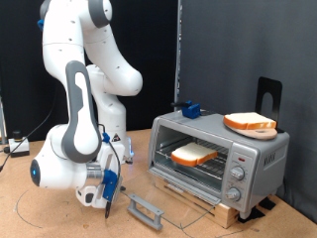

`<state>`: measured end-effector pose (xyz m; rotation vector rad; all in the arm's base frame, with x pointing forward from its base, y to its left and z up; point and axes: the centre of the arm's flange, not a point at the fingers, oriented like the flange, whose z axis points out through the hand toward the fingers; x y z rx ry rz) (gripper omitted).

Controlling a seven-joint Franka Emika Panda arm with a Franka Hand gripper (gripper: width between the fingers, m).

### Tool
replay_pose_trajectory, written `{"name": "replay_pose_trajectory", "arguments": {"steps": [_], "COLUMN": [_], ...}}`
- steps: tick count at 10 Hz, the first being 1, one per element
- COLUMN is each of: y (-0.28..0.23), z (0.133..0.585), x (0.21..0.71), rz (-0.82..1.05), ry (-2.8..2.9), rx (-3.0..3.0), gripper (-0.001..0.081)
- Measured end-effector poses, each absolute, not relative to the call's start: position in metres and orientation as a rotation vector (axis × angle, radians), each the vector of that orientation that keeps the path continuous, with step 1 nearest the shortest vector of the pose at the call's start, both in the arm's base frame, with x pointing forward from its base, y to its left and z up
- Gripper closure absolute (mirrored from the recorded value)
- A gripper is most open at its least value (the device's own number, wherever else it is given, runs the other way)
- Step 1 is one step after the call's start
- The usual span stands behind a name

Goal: Make a piece of toast with the oven

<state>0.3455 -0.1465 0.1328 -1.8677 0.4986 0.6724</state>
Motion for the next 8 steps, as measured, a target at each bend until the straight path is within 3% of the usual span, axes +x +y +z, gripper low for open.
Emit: {"name": "replay_pose_trajectory", "arguments": {"steps": [5, 8], "y": [-0.152, -0.127], "z": [0.183, 0.204], "x": [0.342, 0.347], "rz": [0.656, 0.644], "ry": [0.415, 0.377], "rx": [-1.748, -1.749], "gripper": [-0.0001, -0.0001]}}
